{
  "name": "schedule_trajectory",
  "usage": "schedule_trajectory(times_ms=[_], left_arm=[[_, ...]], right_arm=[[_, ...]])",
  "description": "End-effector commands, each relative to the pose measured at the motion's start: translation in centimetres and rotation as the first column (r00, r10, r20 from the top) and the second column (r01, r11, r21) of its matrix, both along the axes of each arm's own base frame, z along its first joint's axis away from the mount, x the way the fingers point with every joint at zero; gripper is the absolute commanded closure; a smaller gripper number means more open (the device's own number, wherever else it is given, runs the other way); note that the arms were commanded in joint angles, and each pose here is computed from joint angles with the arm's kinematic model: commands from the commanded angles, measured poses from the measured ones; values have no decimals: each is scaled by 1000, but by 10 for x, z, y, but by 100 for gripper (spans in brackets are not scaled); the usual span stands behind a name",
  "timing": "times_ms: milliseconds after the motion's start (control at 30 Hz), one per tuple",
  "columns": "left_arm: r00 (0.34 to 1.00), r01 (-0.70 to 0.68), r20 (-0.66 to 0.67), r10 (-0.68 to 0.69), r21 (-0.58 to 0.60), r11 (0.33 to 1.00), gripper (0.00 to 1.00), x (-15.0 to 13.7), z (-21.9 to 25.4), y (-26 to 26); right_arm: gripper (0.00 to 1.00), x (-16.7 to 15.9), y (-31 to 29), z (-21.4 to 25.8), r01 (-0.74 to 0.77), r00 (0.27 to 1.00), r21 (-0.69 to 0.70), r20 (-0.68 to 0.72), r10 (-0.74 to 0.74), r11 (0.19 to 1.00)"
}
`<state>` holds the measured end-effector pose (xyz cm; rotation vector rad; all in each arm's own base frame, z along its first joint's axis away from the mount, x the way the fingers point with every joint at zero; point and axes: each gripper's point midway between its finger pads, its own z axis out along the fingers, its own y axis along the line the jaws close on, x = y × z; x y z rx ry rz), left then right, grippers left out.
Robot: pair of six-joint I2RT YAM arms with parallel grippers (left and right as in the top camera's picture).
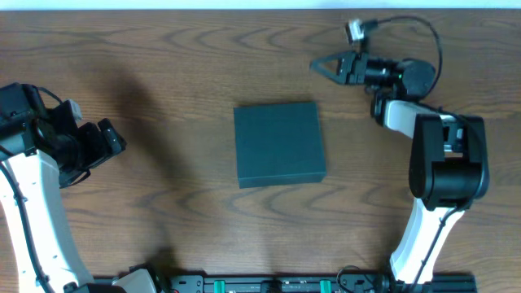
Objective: Pack container
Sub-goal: 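Swing the black lid forward and down over the box with the right gripper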
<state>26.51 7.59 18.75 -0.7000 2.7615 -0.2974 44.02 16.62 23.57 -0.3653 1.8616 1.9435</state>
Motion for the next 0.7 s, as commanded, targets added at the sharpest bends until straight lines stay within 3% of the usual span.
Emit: schedule_trajectory(times_ms=[0,233,400,567,667], left_arm=[[1000,3,-5,-3,13,1000,5,-1,0,3],[1000,3,-5,-3,13,1000,5,-1,0,3],[1000,3,-5,-3,13,1000,5,-1,0,3],[1000,3,-5,-3,13,1000,5,-1,0,3],[1000,3,-5,-3,13,1000,5,-1,0,3]], right_arm=[[98,1,5,42,-48,997,-22,52,49,999],[98,16,14,117,-109,994,-52,-28,107,993],[98,7,38,170,-158,987,-55,14,159,986],[98,1,61,203,-204,974,-33,-107,199,978],[98,-4,72,217,-213,971,-16,-111,210,977]])
